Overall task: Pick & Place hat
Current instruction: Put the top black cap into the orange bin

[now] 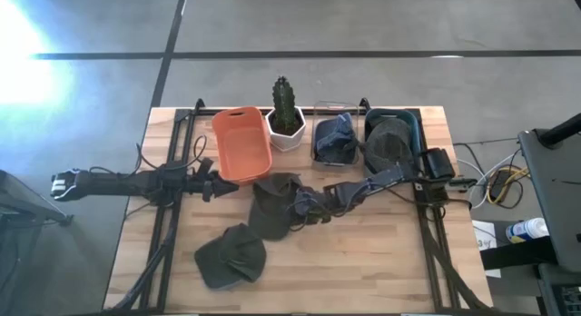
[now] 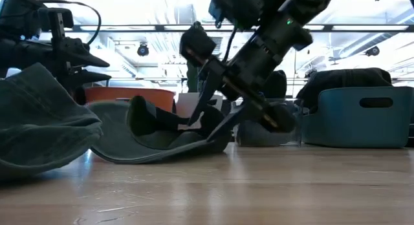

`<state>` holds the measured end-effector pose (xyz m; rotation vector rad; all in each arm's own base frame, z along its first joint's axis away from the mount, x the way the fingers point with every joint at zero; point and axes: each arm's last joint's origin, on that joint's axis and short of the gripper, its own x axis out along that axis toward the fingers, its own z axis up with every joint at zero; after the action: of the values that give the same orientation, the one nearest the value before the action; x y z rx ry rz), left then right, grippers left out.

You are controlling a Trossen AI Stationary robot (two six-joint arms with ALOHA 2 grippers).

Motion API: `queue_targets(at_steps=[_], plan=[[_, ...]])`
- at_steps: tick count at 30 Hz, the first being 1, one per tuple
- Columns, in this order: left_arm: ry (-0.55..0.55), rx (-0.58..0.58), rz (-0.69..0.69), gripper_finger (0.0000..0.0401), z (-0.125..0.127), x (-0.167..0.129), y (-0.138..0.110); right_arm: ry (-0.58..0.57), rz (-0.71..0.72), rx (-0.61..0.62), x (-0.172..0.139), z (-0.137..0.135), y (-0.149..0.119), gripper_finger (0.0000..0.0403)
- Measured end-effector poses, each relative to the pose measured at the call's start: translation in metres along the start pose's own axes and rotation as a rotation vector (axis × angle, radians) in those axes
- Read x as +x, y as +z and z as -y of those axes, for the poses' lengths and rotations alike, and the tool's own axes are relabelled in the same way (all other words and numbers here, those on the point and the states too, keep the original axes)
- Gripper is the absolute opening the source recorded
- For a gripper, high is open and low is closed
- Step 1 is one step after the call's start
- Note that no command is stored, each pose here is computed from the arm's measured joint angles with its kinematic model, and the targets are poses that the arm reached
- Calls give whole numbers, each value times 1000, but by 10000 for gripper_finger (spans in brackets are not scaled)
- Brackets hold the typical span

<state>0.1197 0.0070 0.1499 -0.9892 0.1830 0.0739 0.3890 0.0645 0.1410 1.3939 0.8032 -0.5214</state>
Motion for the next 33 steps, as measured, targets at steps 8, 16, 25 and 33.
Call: queue_targets(at_steps=[8,16,25,33], plan=[[2,-12,-2,94,0,0,0,-54,28,-7,-1,1,0,150],[3,-17,-3,94,0,0,0,-74,65,-12,-8,1,3,151],[4,-106,-3,94,0,0,0,-56,136,42,1,3,9,151],[4,-233,-3,94,0,0,0,-29,153,-16,8,1,10,130]])
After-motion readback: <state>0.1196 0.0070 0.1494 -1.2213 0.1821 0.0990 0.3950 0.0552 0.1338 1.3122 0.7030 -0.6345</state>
